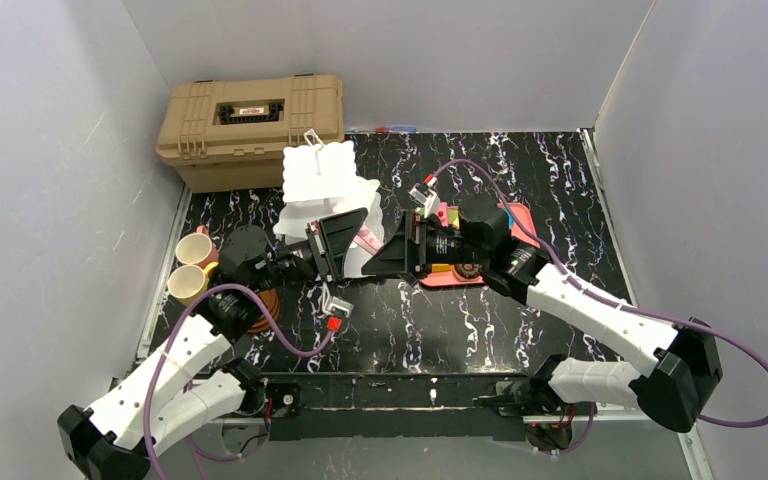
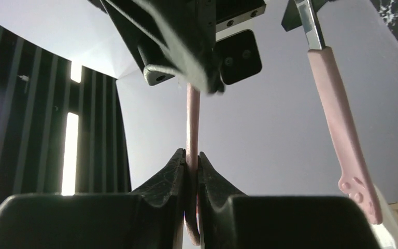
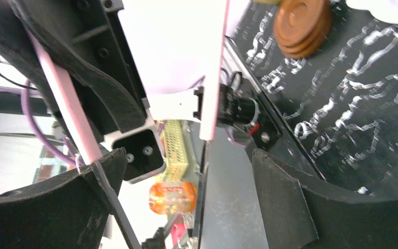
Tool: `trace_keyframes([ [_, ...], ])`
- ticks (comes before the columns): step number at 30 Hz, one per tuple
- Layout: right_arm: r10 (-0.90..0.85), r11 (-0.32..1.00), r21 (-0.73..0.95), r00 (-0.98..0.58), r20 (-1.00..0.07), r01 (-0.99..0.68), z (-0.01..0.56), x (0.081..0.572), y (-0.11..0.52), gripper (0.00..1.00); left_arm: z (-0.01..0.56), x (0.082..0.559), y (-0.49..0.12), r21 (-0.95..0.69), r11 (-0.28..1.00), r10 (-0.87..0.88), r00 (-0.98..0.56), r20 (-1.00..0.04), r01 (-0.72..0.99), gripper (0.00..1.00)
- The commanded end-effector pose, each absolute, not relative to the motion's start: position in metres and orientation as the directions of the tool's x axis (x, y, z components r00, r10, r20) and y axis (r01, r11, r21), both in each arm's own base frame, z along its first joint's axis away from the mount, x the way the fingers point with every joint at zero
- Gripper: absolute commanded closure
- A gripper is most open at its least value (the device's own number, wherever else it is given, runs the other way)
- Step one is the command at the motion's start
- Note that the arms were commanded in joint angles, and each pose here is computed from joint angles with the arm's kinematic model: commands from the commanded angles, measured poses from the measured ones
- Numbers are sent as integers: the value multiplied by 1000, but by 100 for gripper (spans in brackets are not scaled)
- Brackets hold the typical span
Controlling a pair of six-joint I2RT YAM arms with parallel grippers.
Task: Serve the afternoon tea
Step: Adjust the clamp.
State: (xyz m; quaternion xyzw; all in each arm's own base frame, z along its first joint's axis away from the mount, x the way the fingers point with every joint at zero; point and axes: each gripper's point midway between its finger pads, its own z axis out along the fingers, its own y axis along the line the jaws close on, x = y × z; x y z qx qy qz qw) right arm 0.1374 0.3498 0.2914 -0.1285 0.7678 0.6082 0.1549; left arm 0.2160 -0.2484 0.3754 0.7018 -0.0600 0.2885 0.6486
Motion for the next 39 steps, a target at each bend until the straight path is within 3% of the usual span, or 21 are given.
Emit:
trace_keyframes([
  [1, 175, 2, 917, -903, -392, -398, 350, 155, 360, 2, 398, 195, -251, 819, -73, 248, 785, 567, -568, 100],
  [4, 208, -74, 914, -902, -378, -400, 368, 160, 365, 2, 396, 197, -251, 816, -82, 254, 780, 572, -572, 100],
  [13, 277, -39, 896, -867, -415, -442, 372, 181, 373, 0, 387, 192, -251, 824, -74, 232, 794, 562, -562, 100],
  [14, 275, -26, 896, -865, -419, -443, 371, 182, 374, 0, 386, 191, -251, 825, -73, 229, 796, 561, -560, 91],
  [15, 275, -21, 895, -863, -424, -446, 371, 183, 375, 0, 385, 190, -251, 826, -73, 229, 796, 560, -560, 100],
  [22, 254, -44, 895, -872, -419, -443, 375, 176, 373, 0, 383, 195, -249, 829, -89, 250, 794, 555, -552, 100],
  [25, 270, -60, 894, -870, -413, -443, 379, 175, 369, 10, 379, 196, -249, 836, -92, 249, 800, 546, -542, 100],
  [30, 270, -72, 900, -877, -396, -429, 381, 173, 368, 22, 376, 202, -248, 864, -94, 273, 822, 500, -495, 73],
  [39, 272, -61, 928, -901, -338, -367, 367, 173, 363, 34, 367, 213, -241, 896, -152, 315, 839, 444, -418, 56],
])
